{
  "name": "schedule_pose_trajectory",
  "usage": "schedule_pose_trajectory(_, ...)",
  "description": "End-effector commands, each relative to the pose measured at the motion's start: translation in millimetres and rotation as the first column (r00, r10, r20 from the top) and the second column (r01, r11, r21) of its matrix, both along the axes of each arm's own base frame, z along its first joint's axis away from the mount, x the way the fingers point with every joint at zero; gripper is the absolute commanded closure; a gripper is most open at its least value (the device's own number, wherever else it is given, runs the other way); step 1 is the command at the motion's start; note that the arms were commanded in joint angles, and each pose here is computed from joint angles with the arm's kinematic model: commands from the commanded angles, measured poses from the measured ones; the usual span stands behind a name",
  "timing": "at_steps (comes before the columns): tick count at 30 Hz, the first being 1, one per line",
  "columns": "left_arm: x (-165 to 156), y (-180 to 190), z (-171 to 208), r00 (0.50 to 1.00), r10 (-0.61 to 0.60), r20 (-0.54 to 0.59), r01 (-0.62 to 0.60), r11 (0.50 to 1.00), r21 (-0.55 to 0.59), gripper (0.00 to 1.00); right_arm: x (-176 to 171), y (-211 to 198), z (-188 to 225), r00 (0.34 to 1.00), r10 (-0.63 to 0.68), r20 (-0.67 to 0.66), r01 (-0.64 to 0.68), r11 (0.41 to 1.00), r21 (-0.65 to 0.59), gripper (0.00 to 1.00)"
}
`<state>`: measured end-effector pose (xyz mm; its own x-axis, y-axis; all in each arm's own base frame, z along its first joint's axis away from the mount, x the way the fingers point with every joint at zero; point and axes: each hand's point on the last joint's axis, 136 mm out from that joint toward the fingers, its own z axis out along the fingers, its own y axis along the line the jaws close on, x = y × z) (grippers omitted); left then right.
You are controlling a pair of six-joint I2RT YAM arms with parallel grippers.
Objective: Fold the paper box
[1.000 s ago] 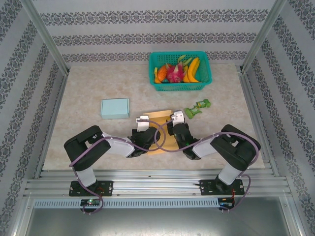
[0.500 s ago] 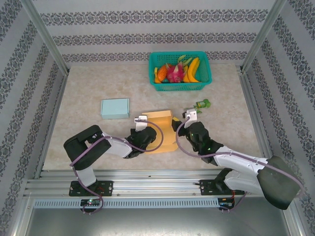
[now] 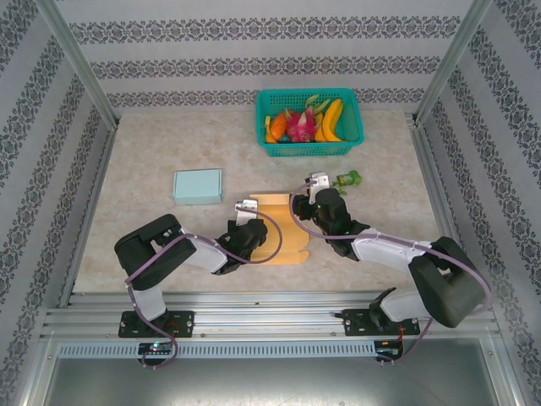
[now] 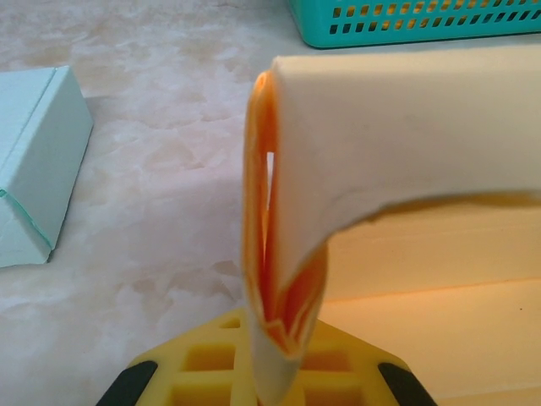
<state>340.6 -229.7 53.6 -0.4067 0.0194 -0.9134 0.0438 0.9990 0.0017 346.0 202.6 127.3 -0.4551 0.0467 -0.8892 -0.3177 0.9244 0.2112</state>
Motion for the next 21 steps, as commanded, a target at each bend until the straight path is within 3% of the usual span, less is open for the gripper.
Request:
schedule_pose_trajectory(1, 1, 0, -7, 1.000, -0.018, -0.015, 0.019, 1.000, 0.024, 1.00, 2, -4, -10, 1.000, -0.002, -0.001, 0.002, 0.999, 0.034, 0.49)
schedule_pose_trajectory(7, 1, -5, -7, 0.999, -0.049, -0.017, 0.049, 0.998, 0.024, 0.97, 0, -10, -30, 0.999, -0.010, -0.037, 0.010, 1.000, 0.013, 0.51)
schedule_pose_trajectory(15, -3, -12, 7, 0.995, -0.104, -0.010, 0.104, 0.994, -0.019, 0.54, -8, -16, -30, 0.999, -0.047, -0.020, 0.046, 0.999, -0.019, 0.52)
schedule_pose_trajectory(21, -11, -18, 16, 0.987, -0.162, 0.004, 0.162, 0.985, -0.054, 0.45, -10, -11, -27, 0.998, -0.057, 0.003, 0.057, 0.997, -0.045, 0.52)
